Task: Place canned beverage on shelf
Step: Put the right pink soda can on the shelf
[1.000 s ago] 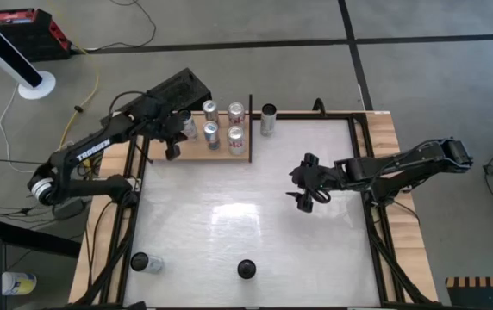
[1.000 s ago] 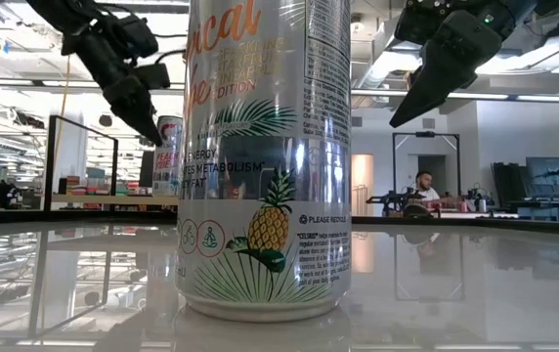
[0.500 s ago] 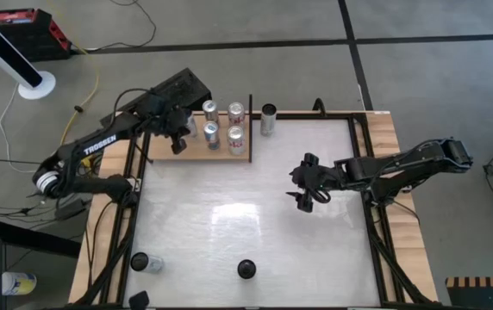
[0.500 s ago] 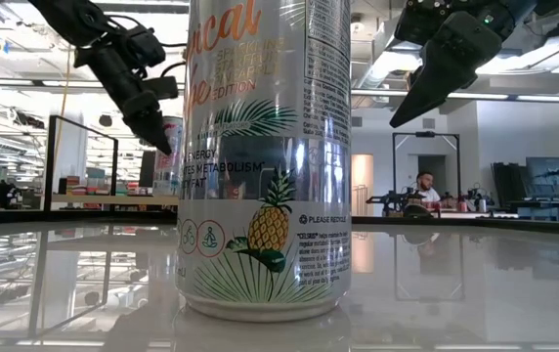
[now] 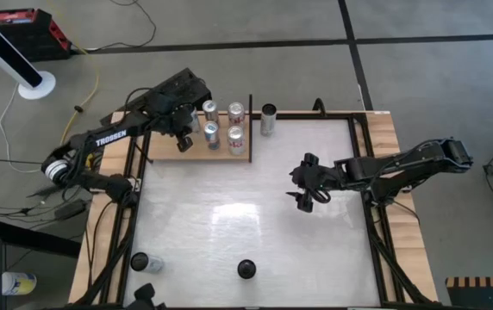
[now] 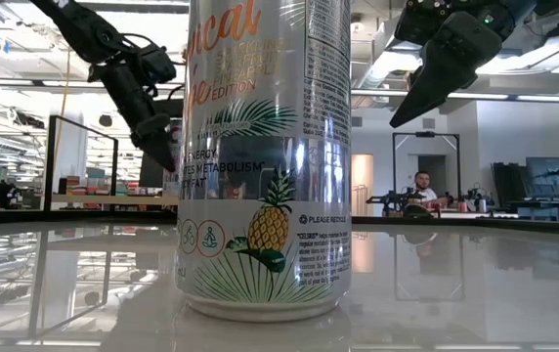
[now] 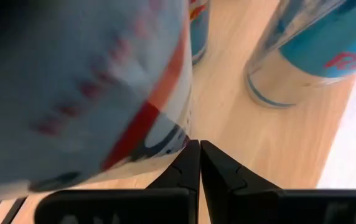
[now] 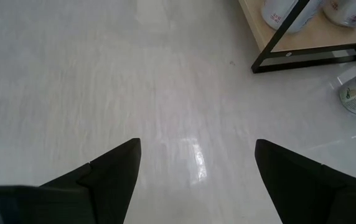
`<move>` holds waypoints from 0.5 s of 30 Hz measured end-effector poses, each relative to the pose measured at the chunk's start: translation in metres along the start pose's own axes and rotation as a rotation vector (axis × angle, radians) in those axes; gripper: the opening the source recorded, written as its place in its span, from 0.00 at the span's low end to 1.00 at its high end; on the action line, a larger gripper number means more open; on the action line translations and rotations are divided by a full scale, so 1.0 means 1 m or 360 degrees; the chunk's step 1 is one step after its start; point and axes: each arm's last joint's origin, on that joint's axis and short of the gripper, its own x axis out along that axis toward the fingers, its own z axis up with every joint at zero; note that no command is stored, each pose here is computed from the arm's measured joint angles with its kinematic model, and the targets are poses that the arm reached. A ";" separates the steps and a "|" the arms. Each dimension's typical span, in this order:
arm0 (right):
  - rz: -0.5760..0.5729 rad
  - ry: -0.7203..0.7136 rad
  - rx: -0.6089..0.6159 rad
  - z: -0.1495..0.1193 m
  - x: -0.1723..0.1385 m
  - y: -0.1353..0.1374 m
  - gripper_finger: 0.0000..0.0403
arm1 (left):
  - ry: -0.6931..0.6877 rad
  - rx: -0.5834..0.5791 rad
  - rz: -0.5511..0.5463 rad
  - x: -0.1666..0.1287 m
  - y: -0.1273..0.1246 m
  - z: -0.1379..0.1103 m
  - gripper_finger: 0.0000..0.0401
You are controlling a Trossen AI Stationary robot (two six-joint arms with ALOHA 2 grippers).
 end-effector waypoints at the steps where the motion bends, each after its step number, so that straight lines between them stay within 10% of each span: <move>1: 0.0000 0.0001 0.0000 0.000 0.000 0.000 0.84 | 0.0010 -0.0001 -0.0003 0.002 0.000 -0.001 0.00; 15: -0.0001 0.0005 -0.0006 0.000 0.000 0.000 0.84 | -0.0029 -0.0107 0.0043 -0.009 -0.003 0.003 0.00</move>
